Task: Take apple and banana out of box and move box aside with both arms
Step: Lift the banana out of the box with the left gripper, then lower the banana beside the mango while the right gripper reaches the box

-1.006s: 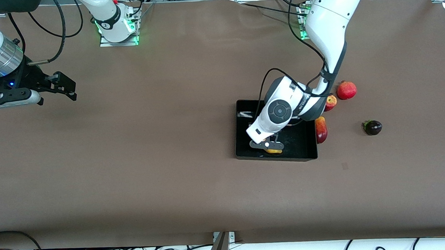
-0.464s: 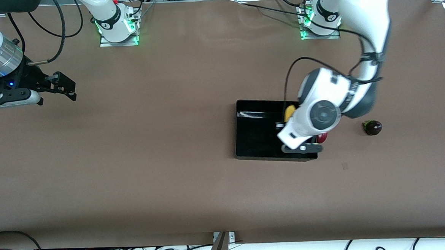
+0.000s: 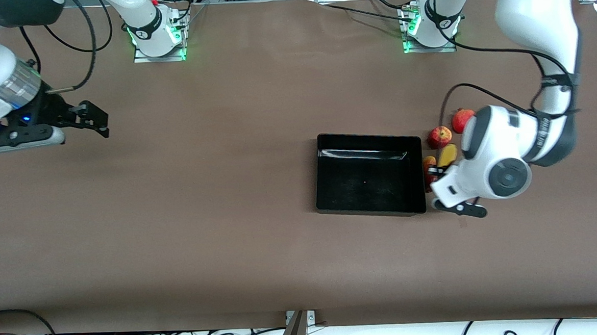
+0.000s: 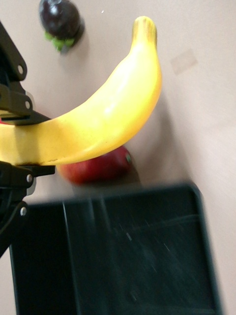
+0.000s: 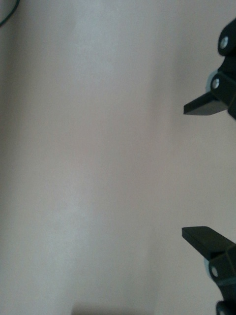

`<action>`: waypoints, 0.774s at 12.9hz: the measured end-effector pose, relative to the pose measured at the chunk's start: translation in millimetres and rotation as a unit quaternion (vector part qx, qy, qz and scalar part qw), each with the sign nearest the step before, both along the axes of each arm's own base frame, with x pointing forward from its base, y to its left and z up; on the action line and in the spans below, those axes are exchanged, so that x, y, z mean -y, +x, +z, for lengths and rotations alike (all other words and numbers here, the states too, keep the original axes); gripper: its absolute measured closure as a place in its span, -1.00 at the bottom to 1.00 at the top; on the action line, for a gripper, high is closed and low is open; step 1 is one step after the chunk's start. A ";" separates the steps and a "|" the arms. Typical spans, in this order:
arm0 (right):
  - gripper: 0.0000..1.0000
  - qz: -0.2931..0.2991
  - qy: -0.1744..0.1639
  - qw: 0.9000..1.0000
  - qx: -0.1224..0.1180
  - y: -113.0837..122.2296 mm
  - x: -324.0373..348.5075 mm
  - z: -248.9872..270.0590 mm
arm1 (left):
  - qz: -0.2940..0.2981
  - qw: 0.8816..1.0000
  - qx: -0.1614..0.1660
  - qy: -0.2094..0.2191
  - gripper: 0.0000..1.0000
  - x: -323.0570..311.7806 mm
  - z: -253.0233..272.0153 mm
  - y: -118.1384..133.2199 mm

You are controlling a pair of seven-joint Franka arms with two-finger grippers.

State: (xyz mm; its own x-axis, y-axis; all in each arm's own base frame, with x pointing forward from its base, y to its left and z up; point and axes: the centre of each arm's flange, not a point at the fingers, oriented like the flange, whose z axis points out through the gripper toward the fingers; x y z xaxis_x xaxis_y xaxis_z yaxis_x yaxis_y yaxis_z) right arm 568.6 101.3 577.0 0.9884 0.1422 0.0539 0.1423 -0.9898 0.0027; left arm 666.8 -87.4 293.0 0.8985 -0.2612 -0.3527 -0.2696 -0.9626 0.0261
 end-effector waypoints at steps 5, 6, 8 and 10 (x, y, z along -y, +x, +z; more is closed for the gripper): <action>-1.00 0.060 -0.005 0.998 -0.032 -7.6 -81.2 -35.2 | -0.054 0.998 0.034 -0.012 0.33 -70.9 -76.3 -7.4; -1.00 0.055 -0.006 0.998 -0.041 -8.4 -97.1 -47.0 | -0.058 0.997 0.043 -0.015 0.32 -74.7 -90.2 -13.0; -1.00 0.038 -0.007 0.998 -0.058 -7.9 -130.6 -77.0 | -0.074 0.996 0.049 -0.022 0.03 -74.4 -101.1 -18.5; -1.00 0.010 -0.003 0.998 -0.056 -5.5 -179.4 -109.0 | -0.092 0.994 0.058 -0.027 -0.33 -69.6 -90.4 -15.0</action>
